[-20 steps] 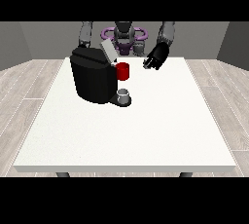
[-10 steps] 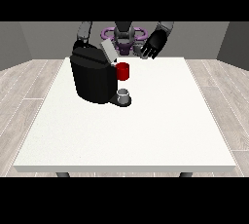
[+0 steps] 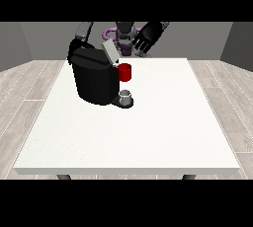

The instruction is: Insert the coffee pod into the coffee machine and close the lid

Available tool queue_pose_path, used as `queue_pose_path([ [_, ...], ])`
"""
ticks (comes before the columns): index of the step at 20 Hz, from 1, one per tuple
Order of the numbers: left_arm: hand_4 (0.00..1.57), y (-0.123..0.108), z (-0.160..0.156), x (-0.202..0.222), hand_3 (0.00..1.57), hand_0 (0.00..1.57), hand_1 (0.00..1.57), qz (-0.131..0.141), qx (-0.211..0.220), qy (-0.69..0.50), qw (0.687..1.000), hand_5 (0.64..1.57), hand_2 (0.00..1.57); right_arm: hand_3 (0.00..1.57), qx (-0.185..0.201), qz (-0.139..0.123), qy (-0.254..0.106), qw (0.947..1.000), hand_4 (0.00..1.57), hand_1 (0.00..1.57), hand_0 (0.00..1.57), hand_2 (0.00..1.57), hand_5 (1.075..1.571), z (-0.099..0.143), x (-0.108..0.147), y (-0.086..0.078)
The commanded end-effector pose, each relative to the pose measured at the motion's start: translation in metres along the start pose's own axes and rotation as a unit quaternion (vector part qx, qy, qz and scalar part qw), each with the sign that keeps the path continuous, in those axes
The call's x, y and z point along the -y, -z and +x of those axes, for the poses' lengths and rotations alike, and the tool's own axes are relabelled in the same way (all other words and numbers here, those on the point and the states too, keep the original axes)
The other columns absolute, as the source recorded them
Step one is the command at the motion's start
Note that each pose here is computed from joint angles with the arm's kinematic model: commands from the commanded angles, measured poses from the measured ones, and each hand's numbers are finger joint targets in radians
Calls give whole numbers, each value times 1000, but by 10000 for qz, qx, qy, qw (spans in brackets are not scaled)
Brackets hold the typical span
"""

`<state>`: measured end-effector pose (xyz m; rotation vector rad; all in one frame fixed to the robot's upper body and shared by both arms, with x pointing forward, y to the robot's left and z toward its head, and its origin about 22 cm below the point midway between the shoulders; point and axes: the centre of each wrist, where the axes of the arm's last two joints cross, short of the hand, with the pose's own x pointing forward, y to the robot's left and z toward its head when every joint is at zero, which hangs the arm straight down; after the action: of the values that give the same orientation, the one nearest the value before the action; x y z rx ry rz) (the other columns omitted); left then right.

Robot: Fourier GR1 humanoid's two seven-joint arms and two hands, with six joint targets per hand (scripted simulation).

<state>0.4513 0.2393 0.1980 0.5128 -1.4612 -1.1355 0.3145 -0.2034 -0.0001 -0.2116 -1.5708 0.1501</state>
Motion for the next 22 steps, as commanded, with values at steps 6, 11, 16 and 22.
queue_pose_path([
  [6, 479, -7, 9, -45, 1249, 1247, 1247, 576, -25, 264, 9980, 1571, 1299, 0, 591, -90, 48, 9982, 263, 0, 0, 0, 1571, 38, 7, 15],
  [11, 478, 0, 36, -55, 1261, 1290, 1290, 641, 115, 247, 9976, 1571, 1319, 0, 594, -123, 57, 9981, 0, 0, 0, 0, 1571, 31, 27, 23],
  [16, 471, 3, 33, -56, 1227, 1188, 1188, 567, -23, 287, 9980, 1571, 1266, 0, 610, -146, 57, 9980, 100, 0, 0, 0, 1571, 52, -1, 24],
  [22, 433, 8, 46, -53, 1229, 1260, 1260, 393, 78, 260, 9989, 1571, 1292, 0, 478, -233, 31, 9986, 186, 0, 0, 0, 1571, 38, 15, 30],
])
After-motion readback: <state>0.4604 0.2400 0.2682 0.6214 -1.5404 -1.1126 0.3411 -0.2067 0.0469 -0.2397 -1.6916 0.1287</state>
